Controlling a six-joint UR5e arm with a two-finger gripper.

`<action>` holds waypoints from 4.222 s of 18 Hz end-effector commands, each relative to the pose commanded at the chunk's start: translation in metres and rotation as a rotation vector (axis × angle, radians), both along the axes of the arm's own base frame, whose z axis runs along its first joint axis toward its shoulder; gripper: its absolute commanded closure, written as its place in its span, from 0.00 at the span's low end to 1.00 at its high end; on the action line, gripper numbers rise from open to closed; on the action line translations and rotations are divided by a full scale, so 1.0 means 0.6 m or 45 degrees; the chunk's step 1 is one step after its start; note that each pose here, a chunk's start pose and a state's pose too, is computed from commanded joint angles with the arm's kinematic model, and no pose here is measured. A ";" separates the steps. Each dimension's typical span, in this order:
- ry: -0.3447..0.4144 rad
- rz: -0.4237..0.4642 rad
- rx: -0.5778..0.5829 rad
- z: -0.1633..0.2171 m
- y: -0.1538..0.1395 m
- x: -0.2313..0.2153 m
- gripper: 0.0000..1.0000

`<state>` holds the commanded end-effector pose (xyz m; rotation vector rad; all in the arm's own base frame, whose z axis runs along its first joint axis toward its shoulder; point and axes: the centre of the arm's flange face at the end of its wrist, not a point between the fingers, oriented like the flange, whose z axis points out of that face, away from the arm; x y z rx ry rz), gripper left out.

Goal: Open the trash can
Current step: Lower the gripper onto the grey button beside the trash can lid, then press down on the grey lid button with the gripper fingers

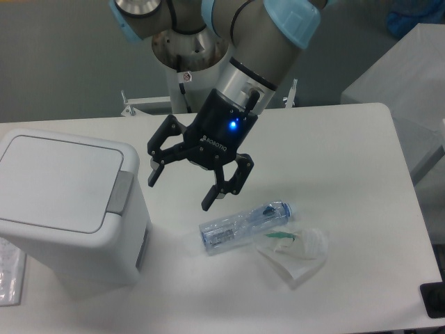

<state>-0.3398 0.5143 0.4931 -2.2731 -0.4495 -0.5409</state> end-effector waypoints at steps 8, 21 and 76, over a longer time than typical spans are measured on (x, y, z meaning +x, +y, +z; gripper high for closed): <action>-0.017 -0.005 -0.023 -0.016 0.002 0.010 0.00; -0.020 0.007 -0.063 -0.020 0.008 0.029 0.00; -0.016 -0.036 -0.151 -0.087 0.036 0.061 0.00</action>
